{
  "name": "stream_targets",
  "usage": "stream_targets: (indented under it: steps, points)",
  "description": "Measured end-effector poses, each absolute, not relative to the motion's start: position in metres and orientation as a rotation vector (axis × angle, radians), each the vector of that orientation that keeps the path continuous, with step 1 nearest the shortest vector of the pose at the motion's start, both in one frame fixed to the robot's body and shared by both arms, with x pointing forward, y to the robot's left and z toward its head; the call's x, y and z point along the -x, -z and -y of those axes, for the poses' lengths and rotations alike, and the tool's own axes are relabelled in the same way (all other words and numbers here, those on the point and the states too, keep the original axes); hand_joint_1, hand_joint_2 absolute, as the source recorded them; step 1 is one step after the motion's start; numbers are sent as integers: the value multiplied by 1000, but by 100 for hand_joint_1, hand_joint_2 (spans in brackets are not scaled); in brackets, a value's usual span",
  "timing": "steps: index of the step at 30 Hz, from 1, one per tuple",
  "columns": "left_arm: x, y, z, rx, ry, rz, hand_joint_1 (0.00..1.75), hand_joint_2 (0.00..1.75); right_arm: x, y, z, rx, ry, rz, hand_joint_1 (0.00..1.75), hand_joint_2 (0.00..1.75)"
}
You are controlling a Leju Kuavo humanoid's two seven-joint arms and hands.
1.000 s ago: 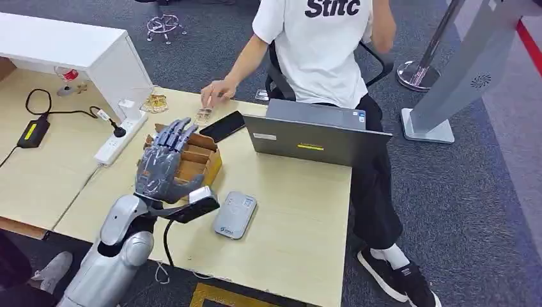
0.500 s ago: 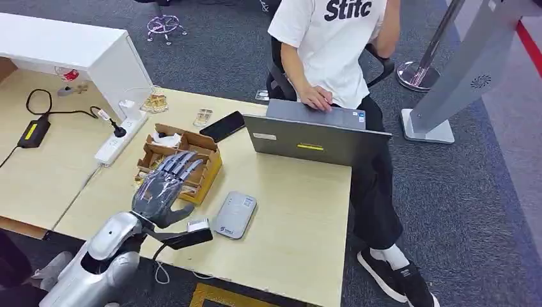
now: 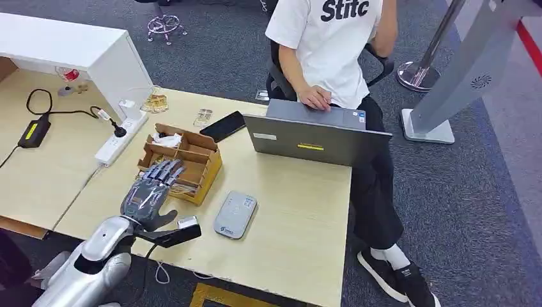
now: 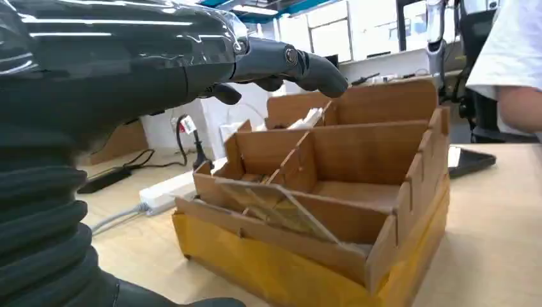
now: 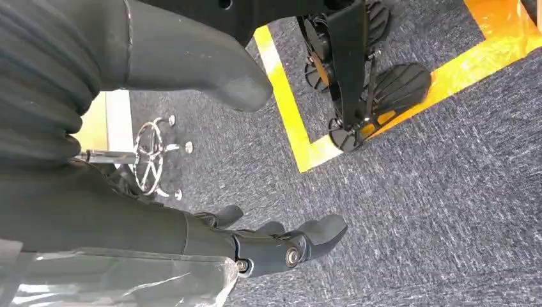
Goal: Pass the card to the sensor for recognition and then transmit it.
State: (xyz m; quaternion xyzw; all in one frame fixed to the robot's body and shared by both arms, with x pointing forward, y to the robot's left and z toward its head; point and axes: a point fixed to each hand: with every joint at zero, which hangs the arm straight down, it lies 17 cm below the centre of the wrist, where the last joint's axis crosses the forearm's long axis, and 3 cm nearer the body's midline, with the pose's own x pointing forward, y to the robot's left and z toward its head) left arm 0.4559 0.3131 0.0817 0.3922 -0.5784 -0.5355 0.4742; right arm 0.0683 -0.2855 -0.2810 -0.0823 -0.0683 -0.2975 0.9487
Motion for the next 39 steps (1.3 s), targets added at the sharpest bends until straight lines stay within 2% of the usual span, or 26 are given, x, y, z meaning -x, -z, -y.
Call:
stream_targets:
  steps: [7,20,36,37,38,39]
  points:
    - [-459,-68,-320,-956,1294,1377,0,175,-69,281,286,168,597,140,0,175]
    - [-467,-97,-318,-1055,1183,1487,0,175,-68,281,287,173,594,139,0,175]
    - [-467,-74,-329,-1029,1199,1384,0,175,-67,281,287,174,584,139,0,175]
    - [-467,-75,-330,-1032,1194,1385,44,175,-67,281,287,174,584,139,0,175]
    - [-467,-76,-330,-1035,1190,1386,154,175,-67,281,287,173,583,139,0,175]
    - [-468,-76,-331,-1037,1188,1387,154,175,-68,281,287,172,583,139,0,175]
